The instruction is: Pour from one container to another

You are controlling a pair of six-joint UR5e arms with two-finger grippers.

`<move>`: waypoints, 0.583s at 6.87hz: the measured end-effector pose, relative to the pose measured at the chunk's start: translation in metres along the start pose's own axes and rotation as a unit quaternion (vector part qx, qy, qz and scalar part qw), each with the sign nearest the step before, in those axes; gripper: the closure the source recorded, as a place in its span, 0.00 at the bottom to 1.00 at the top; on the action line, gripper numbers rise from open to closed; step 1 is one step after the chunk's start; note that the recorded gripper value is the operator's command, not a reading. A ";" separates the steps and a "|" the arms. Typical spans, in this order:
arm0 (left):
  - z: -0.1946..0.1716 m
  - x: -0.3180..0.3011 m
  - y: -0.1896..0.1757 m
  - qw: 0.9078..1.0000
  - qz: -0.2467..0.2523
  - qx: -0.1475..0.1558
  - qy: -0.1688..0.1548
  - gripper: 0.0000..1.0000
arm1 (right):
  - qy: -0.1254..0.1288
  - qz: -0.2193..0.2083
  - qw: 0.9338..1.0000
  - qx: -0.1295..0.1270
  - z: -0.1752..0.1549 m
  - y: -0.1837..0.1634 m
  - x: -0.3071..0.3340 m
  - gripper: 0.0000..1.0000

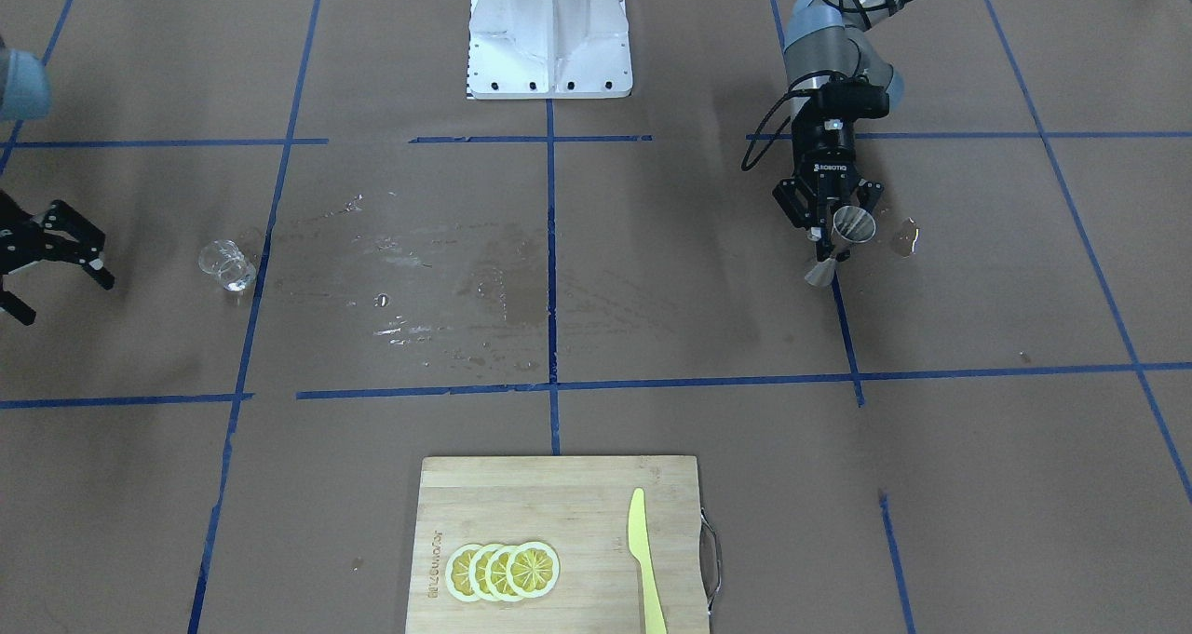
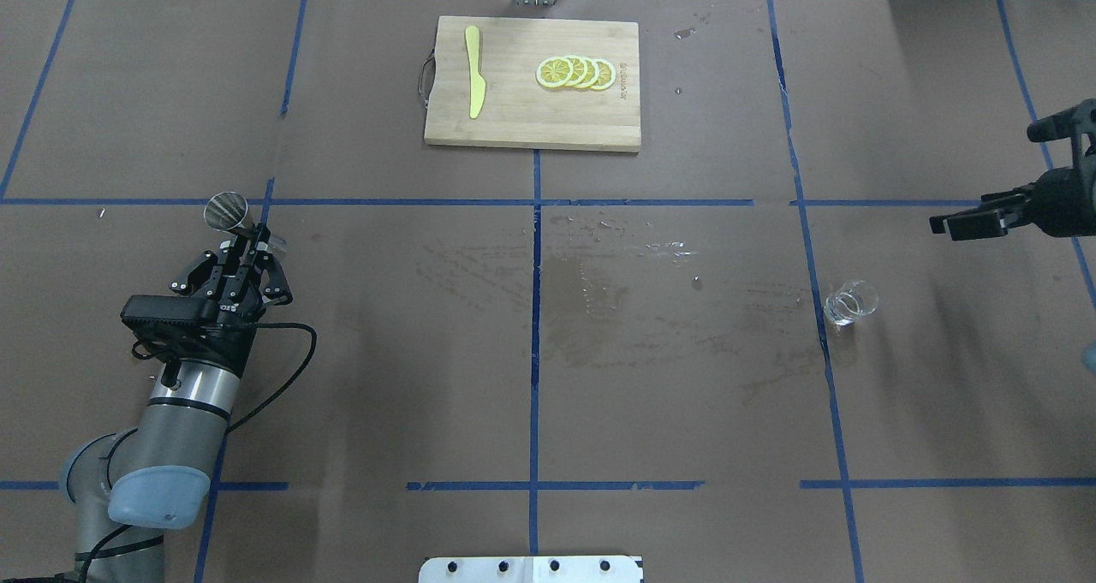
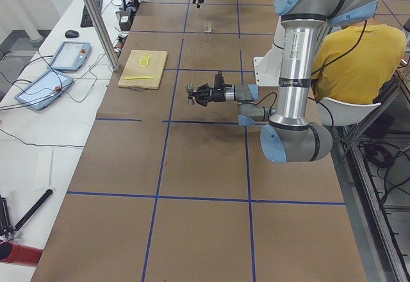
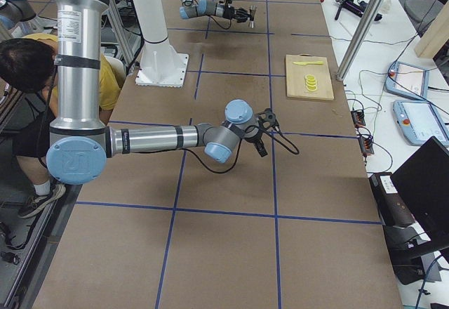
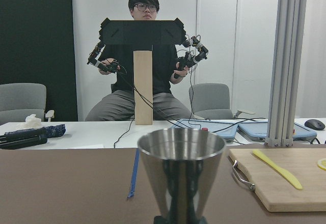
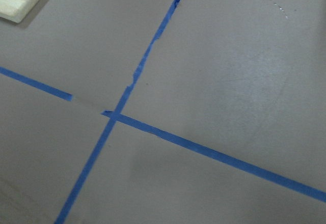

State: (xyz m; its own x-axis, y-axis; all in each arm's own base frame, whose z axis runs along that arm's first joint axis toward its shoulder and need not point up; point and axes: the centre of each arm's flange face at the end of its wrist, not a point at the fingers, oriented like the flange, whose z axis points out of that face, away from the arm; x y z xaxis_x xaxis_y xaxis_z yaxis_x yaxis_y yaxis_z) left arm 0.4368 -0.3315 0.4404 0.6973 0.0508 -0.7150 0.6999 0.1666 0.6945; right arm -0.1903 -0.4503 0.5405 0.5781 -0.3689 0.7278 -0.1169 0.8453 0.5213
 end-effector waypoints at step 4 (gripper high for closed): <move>0.003 0.003 0.001 1.000 0.000 -0.014 0.009 1.00 | -0.001 0.100 0.993 0.064 -0.002 0.073 -0.119 0.02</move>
State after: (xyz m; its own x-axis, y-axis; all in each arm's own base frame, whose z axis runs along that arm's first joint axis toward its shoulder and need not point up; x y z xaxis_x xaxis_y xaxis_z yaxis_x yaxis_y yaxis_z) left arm 0.4404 -0.3340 0.4392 0.6935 0.0691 -0.7172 0.6957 0.1947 0.6915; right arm -0.2660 -0.3434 0.4911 0.5317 -0.1983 0.8234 -0.3314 0.8460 0.4177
